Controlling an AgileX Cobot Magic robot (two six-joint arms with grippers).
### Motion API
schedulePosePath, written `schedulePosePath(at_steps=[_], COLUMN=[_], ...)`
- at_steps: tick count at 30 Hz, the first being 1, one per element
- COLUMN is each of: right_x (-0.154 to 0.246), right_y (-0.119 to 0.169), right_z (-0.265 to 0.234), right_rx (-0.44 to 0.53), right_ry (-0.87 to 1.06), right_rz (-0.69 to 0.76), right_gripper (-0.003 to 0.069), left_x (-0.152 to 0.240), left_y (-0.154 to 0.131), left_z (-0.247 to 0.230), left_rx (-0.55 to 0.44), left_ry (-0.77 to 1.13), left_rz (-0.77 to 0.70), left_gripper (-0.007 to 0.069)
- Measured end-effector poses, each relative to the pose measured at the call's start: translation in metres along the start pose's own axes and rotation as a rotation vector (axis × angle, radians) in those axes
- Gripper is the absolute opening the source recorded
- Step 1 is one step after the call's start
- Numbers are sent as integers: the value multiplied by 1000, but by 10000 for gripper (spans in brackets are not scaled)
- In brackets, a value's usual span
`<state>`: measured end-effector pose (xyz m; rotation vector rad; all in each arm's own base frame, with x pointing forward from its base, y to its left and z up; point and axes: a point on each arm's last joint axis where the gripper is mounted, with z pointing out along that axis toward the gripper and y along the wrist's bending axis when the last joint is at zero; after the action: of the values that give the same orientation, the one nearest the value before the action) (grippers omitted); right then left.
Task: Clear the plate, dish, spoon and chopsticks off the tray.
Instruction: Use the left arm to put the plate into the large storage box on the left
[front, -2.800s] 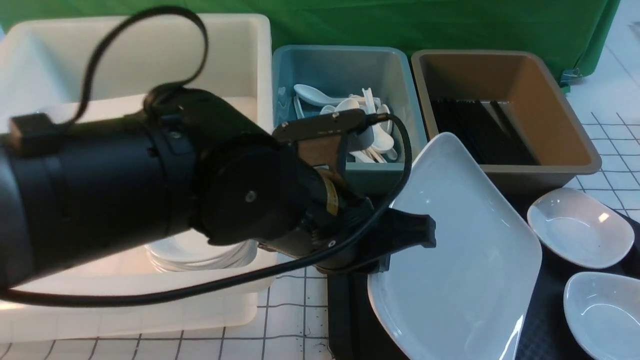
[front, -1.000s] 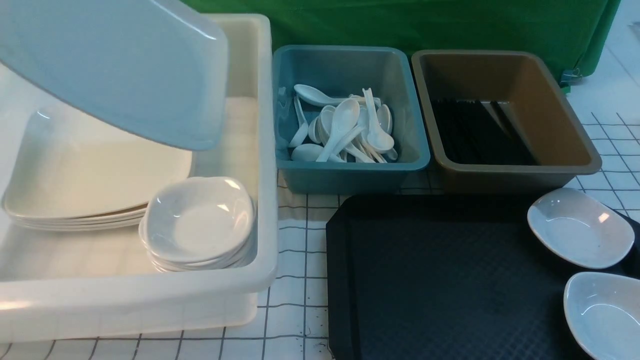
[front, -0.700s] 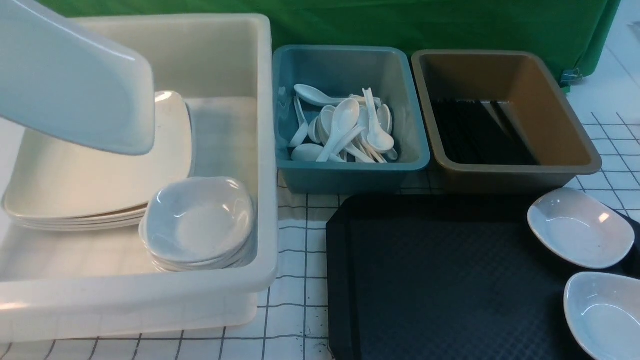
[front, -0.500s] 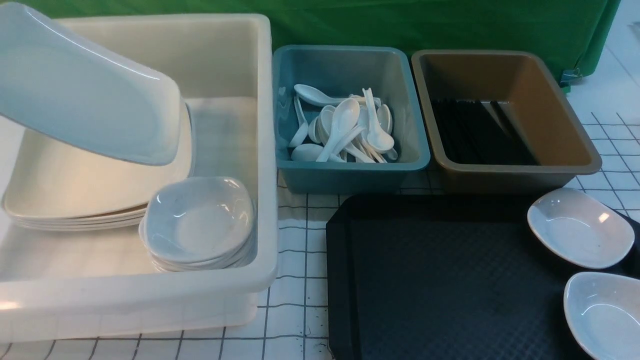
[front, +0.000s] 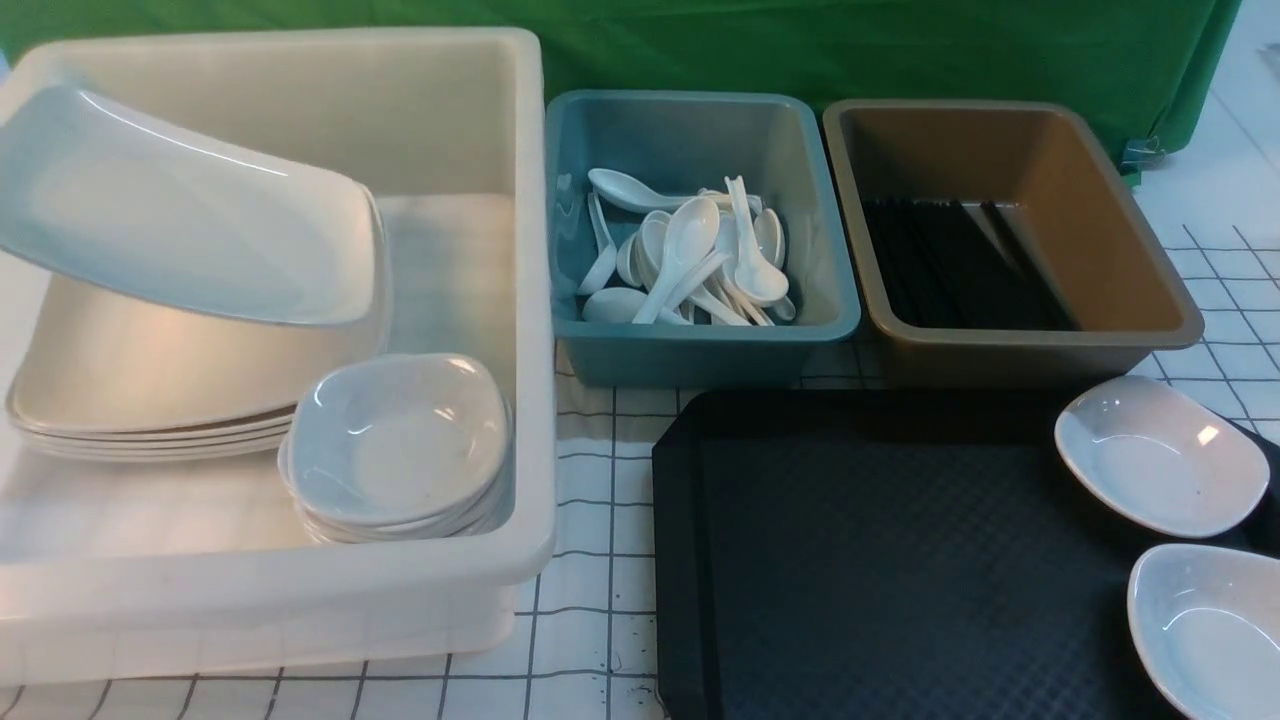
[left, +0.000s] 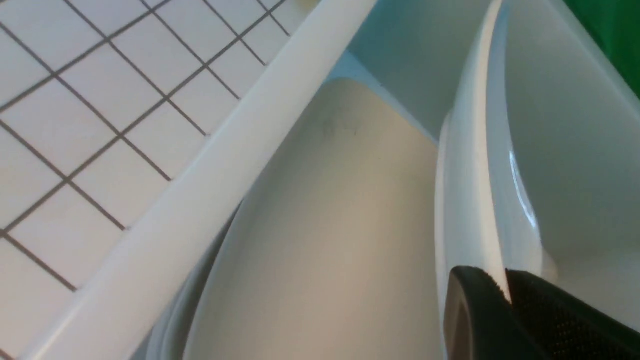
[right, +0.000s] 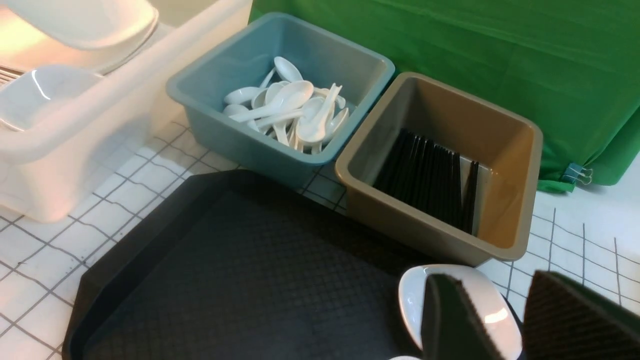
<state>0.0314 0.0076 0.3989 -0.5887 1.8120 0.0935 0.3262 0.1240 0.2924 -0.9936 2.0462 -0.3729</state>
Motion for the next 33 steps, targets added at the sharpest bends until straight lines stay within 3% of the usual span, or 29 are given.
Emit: schedulePosePath(at_steps=[13,27,33], right_x=[0,0,0], right_y=[0,0,0], right_z=[0,0,0], right_rx=[0,0,0], right_ry=[1,1,1], right_rz=[0,0,0], right_gripper=[239,239,239], left_x=[10,11,13], left_y=[12,27,29], left_z=[12,18,14], left_rx=[-67,-188,-217], left_ry=[112,155,191], left_rz=[140,344,387], left_gripper=[32,379,396])
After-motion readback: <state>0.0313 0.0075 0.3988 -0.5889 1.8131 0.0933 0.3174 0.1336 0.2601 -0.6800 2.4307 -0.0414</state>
